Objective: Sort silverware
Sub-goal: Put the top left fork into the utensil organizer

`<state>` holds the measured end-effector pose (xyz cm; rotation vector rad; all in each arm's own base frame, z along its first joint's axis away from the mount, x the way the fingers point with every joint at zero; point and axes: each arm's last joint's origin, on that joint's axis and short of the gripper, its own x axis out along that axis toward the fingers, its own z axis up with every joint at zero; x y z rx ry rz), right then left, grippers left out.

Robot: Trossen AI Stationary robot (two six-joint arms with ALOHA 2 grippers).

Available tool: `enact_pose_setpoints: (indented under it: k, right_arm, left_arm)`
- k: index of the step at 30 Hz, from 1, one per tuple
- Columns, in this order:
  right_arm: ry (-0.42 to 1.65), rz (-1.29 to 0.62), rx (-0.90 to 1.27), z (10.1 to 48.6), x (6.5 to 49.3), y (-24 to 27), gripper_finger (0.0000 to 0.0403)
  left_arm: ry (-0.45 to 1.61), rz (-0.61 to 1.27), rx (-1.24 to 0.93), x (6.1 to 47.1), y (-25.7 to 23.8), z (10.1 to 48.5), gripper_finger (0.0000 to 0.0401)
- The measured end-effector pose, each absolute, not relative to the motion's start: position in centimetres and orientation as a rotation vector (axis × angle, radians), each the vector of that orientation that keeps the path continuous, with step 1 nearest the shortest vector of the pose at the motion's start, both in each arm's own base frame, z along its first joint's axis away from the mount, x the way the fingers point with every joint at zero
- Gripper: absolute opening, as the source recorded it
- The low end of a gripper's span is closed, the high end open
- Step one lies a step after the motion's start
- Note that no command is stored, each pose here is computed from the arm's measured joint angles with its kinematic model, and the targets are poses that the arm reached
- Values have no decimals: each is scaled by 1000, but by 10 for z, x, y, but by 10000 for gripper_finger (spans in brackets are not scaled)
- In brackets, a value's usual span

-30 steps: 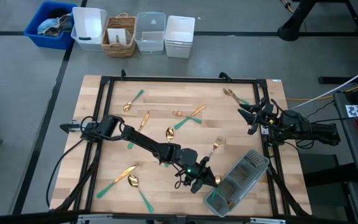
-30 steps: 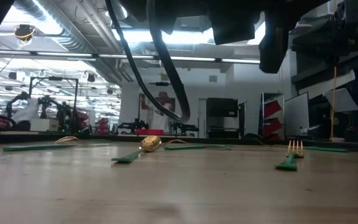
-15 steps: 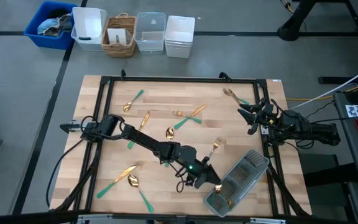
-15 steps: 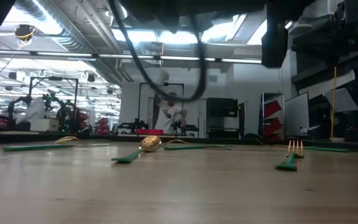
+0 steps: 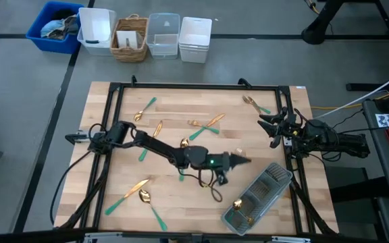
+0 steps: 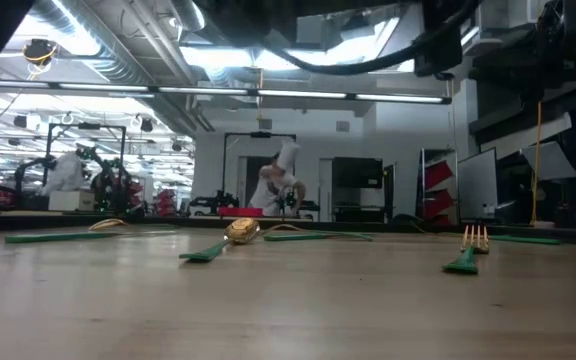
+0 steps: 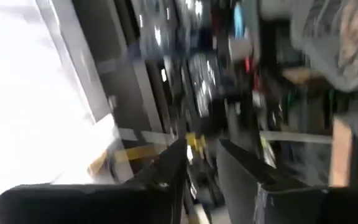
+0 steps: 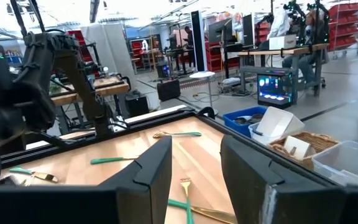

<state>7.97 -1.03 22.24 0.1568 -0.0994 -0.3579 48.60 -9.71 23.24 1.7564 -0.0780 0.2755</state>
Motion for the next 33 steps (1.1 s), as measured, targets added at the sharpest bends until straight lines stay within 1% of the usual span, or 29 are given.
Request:
enact_pose_setpoints:
  k: [5,7,11,15,18,20,25,30,33]
  right_arm:
    - [-107,-392,238,221,79,-11,138]
    - [-97,-393,245,220,80,-11,138]
    - [-73,-399,263,218,83,-11,138]
    - [-26,-437,252,220,89,-12,138]
    - [18,-471,237,231,95,-13,138]
    - [69,-496,213,239,101,-14,138]
    - [206,-512,151,260,121,-14,138]
    - [345,-514,116,269,143,-13,138]
    - [401,-518,101,271,155,-13,138]
  left_arm:
    - [192,486,1509,483,-61,250,81]
    - [286,509,1394,477,-41,261,81]
    - [472,382,1096,459,2,272,81]
    - [656,249,687,429,47,275,81]
    - [796,254,416,410,76,267,81]
    - [883,290,299,401,93,258,82]
    - [1006,346,189,393,121,236,82]
    - [1117,232,213,392,131,214,84]
    - [1177,188,233,391,129,204,100]
